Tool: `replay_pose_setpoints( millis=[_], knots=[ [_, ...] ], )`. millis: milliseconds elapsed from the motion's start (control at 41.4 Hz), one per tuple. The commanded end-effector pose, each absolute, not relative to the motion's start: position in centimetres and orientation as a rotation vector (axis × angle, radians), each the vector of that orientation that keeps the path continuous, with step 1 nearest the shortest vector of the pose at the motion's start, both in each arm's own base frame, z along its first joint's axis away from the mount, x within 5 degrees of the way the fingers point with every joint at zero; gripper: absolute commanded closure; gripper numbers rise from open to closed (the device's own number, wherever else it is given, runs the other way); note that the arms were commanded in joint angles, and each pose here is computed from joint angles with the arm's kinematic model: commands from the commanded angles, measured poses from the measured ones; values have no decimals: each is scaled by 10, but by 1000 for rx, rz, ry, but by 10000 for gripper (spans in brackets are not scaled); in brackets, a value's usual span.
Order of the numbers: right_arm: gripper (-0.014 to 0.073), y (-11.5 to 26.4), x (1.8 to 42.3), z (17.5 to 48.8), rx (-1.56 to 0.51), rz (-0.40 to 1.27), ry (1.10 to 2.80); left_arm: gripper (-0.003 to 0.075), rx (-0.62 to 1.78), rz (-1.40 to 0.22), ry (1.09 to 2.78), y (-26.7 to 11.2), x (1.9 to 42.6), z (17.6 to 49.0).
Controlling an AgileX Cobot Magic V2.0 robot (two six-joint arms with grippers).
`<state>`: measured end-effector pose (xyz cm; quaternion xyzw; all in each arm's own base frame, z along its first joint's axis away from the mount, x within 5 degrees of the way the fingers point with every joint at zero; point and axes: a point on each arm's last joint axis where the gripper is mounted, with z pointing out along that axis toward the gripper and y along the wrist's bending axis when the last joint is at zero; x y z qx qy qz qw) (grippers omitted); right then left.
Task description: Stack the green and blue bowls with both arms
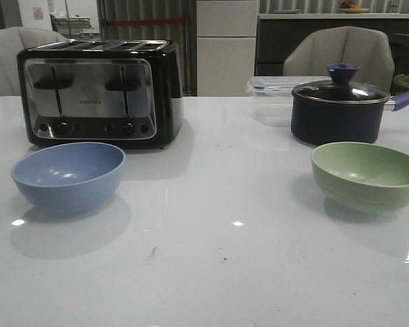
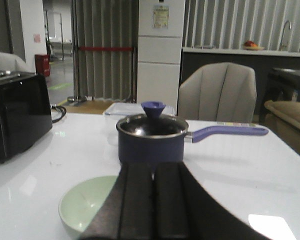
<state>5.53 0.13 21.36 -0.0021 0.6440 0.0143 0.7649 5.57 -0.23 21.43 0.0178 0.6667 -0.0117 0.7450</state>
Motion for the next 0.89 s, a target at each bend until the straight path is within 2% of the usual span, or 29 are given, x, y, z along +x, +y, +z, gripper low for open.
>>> replay_pose_setpoints(
  millis=[0, 266, 507, 676, 869],
  knots=[
    [538, 1, 45, 248, -8, 22, 1201, 627, 31, -31, 1300, -2, 49, 237],
    [538, 0, 25, 313, -1, 16, 1208, 627, 29, -35, 1143, -1, 28, 307],
    [538, 0, 37, 354, 5, 11, 1369, 627, 42, -41, 1229, -2, 28, 359],
    [538, -1, 64, 360, 10, 6, 1586, 627, 56, -45, 1405, -4, 45, 368],
    [538, 0, 95, 341, 12, 1, 1815, 627, 71, -47, 1628, -6, 69, 352]
  ],
)
